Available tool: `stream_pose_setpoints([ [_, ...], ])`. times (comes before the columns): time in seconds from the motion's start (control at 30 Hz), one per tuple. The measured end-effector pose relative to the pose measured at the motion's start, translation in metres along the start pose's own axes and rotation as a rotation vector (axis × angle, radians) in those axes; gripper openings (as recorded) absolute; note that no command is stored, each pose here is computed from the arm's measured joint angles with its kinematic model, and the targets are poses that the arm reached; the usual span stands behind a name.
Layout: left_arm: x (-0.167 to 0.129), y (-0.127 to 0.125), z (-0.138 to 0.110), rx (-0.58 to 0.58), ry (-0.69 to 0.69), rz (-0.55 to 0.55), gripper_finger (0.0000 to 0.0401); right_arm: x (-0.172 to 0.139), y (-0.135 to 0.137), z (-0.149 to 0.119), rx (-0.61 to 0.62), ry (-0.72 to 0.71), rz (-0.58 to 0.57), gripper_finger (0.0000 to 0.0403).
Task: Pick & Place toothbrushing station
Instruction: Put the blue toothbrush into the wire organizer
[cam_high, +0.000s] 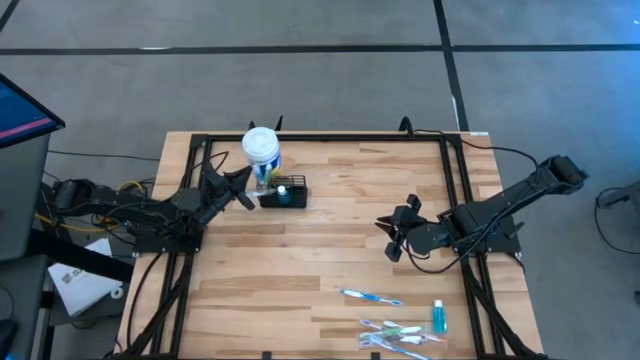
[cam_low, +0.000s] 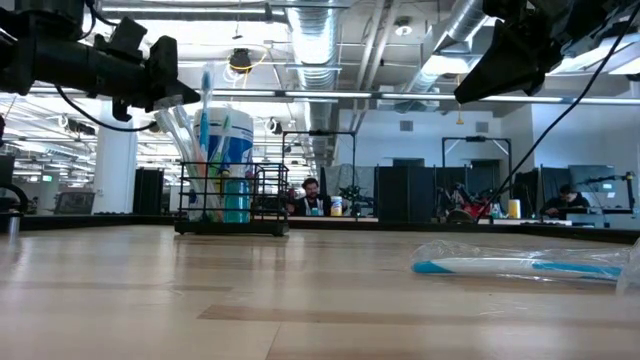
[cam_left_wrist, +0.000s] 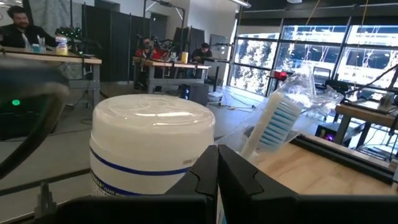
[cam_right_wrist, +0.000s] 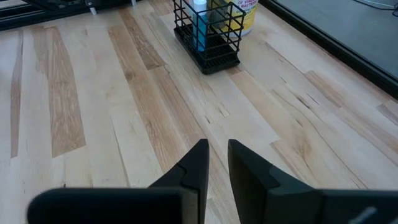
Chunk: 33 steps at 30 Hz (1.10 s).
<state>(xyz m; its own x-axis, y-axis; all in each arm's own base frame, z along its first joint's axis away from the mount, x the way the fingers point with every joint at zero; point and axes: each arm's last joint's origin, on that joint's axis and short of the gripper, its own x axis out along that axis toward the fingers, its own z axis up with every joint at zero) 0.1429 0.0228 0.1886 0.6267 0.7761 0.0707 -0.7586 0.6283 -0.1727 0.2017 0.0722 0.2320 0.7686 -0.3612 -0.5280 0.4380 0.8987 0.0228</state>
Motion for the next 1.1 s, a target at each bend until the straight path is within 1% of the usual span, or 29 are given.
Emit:
stream_pose_setpoints([
  [0.17,0.000,0.001,-0.002,-0.004,0.005,0.000,0.0000,0.000,0.000,0.000,0.000,0.000,0.000,0.0052],
  [0.47,-0.007,0.011,-0.023,-0.042,0.051,0.013,0.0000,0.000,0.000,0.000,0.000,0.000,0.000,0.0052],
  [0.83,-0.007,0.011,-0.022,-0.052,0.046,0.009,0.0002,0.000,0.000,0.000,0.005,0.000,0.000,0.0052],
  [1.1,-0.007,0.011,-0.020,-0.069,0.035,0.005,0.0020,0.000,0.000,0.000,0.008,0.000,0.000,0.0052],
])
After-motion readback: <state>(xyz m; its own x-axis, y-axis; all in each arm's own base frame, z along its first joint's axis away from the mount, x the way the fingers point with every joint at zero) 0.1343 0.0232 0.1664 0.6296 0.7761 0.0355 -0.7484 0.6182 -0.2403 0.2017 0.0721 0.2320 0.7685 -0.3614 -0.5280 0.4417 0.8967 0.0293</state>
